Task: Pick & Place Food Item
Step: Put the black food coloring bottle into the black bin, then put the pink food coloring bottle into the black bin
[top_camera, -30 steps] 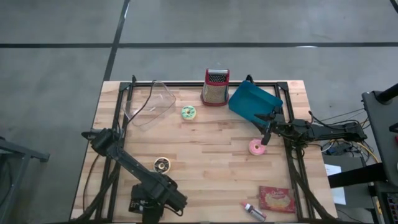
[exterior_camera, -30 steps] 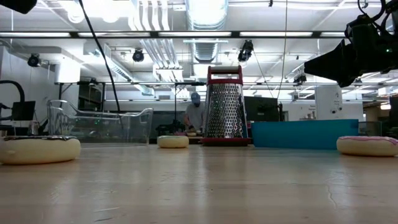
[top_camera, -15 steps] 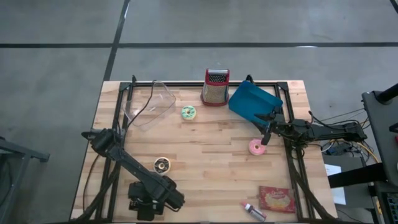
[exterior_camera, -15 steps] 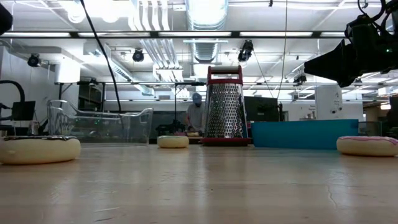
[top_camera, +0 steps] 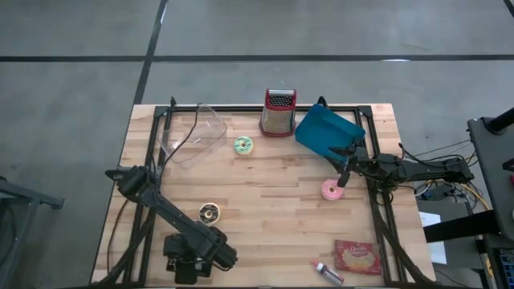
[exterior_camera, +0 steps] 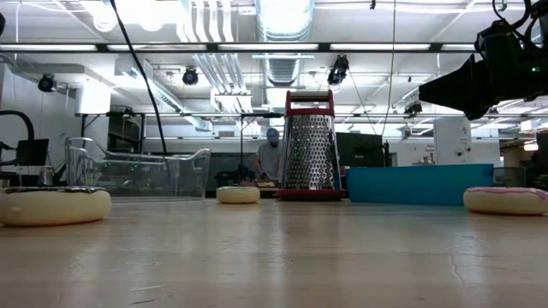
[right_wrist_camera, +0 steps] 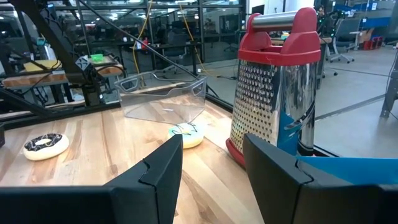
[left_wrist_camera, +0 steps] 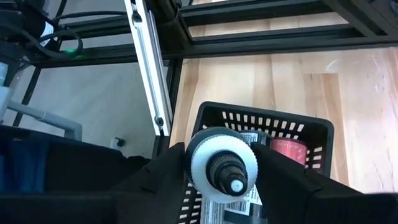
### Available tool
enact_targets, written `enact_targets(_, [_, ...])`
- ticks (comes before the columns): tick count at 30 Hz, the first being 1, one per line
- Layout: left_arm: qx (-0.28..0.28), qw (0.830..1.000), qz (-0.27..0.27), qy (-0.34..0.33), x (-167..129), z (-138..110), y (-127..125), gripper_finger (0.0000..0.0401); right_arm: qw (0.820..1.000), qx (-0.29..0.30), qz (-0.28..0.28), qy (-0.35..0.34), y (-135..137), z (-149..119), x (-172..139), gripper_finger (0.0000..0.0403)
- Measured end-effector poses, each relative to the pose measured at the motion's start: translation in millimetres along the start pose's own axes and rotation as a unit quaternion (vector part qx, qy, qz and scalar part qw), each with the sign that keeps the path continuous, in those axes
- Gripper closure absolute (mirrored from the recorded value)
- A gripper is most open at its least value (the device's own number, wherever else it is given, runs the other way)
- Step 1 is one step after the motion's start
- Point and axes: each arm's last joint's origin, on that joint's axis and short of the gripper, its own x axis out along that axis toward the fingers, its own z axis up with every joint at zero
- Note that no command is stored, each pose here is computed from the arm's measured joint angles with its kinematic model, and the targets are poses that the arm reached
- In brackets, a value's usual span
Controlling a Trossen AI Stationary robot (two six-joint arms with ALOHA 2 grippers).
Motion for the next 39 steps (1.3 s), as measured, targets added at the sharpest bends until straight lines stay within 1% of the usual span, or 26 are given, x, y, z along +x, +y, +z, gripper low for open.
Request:
enact_targets(4, [0.005, 1.000, 0.002, 0.006, 0.5, -1.5, 0.4, 0.0220, 1.000, 0.000, 0.000, 0.000, 0.0, 0.0, 0.0, 0.0239])
enact_targets(7, [0.022, 0.999, 0.009, 0.030, 1.7, -7.6, 1.7, 0.0220, 1.000, 0.000, 0.000, 0.000, 0.0, -0.1, 0.0, 0.0239])
enact_targets(12, [0.030, 0.998, 0.018, 0.056, 2.2, -15.3, 1.3, 0.0220, 1.000, 0.000, 0.000, 0.000, 0.0, 0.0, 0.0, 0.0239])
enact_targets(18, [0.032, 0.997, 0.008, 0.065, 2.5, -17.4, -0.7, 0.0218, 1.000, 0.000, 0.000, 0.000, 0.0, -0.1, 0.0, 0.0239])
enact_targets(21, [0.035, 0.997, -0.003, 0.072, 2.3, -18.0, -1.7, 0.0203, 1.000, 0.000, 0.000, 0.000, 0.0, -0.1, 0.0, 0.0239])
enact_targets(26, [0.036, 0.996, -0.012, 0.080, 2.2, -18.8, -2.0, 0.0156, 1.000, 0.000, 0.000, 0.000, -0.1, -0.1, 0.0, 0.0239])
enact_targets(29, [0.038, 0.995, -0.018, 0.086, 2.1, -19.4, -2.1, 0.0136, 1.000, 0.000, 0.000, 0.000, 0.0, 0.0, 0.0, 0.0239])
enact_targets(36, [0.039, 0.994, -0.025, 0.095, 1.0, -19.9, -1.7, 0.0127, 1.000, 0.000, 0.000, 0.000, 0.0, 0.0, 0.0, 0.0239])
enact_targets(39, [0.042, 0.988, -0.049, 0.139, -11.7, -19.1, 2.1, 0.0127, 1.000, 0.000, 0.000, 0.000, 0.0, 0.0, 0.0, 0.0239])
